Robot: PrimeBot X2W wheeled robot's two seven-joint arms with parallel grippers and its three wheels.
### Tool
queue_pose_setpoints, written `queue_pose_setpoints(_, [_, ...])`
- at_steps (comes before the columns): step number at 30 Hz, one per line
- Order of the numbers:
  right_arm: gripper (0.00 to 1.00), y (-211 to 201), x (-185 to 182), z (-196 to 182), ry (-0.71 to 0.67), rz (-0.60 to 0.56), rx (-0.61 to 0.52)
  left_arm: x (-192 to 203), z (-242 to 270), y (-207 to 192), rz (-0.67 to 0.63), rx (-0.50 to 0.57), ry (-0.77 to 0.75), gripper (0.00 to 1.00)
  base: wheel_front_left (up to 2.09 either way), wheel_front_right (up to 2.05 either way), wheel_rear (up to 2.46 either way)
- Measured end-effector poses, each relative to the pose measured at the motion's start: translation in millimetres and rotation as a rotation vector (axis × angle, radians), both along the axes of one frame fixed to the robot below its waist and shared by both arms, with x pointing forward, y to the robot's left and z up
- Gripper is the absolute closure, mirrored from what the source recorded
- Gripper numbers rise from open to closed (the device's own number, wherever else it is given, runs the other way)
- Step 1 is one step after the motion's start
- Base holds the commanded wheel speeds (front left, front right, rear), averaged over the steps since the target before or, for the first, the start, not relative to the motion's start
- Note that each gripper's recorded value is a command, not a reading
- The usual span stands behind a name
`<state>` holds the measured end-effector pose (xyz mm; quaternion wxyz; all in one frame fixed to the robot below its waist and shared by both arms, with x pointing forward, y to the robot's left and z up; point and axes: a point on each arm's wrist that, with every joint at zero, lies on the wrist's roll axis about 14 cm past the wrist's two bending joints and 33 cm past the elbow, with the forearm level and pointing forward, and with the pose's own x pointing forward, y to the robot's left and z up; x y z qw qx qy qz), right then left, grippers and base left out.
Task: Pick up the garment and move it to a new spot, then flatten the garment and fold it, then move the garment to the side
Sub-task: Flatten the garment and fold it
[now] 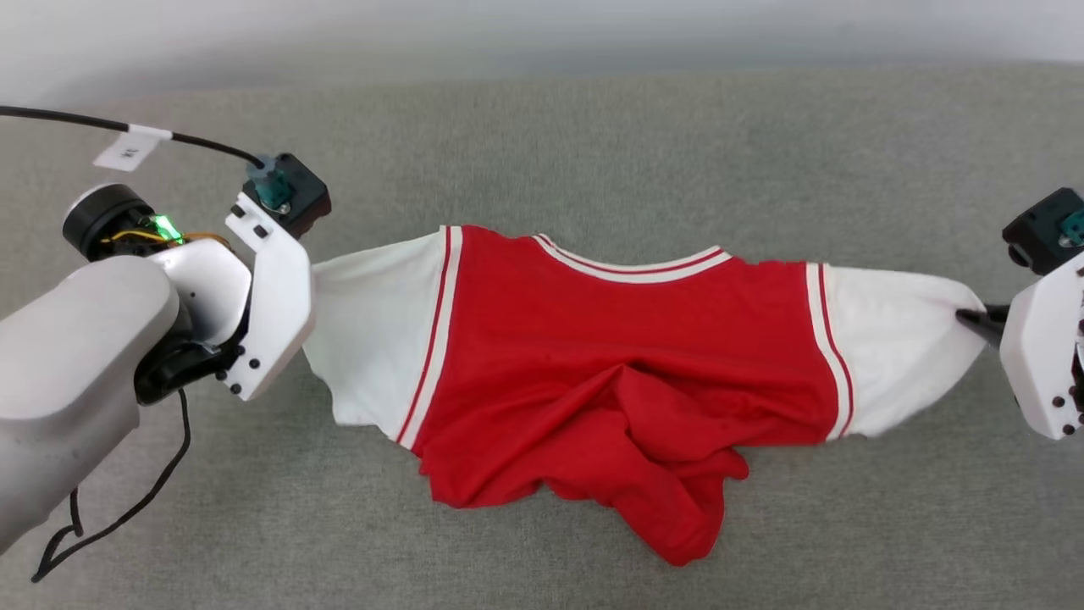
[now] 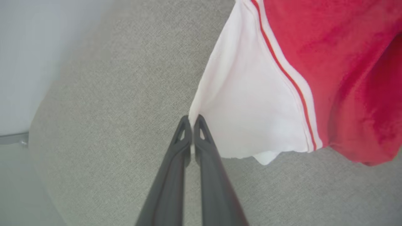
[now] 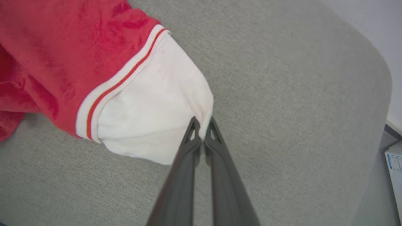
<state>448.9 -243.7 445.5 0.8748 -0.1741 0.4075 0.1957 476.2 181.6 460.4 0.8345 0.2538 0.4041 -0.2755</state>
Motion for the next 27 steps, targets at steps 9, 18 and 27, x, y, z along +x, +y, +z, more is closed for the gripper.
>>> queue_pose_setpoints(9, [1.0,-3,13,108,-0.359,0.044,0.013,13,94,-3,-0.019,-0.039,-0.313,1.0,0.0,0.0,0.0])
queue_pose_setpoints(18, [1.0,-1,27,222,-0.687,0.055,0.005,28,200,-23,-0.067,-0.067,-0.633,1.0,0.0,0.0,0.0])
queue_pose_setpoints(27, [1.0,1,75,293,-0.869,0.012,-0.012,72,284,-38,-0.052,-0.139,-0.913,1.0,0.0,0.0,0.0])
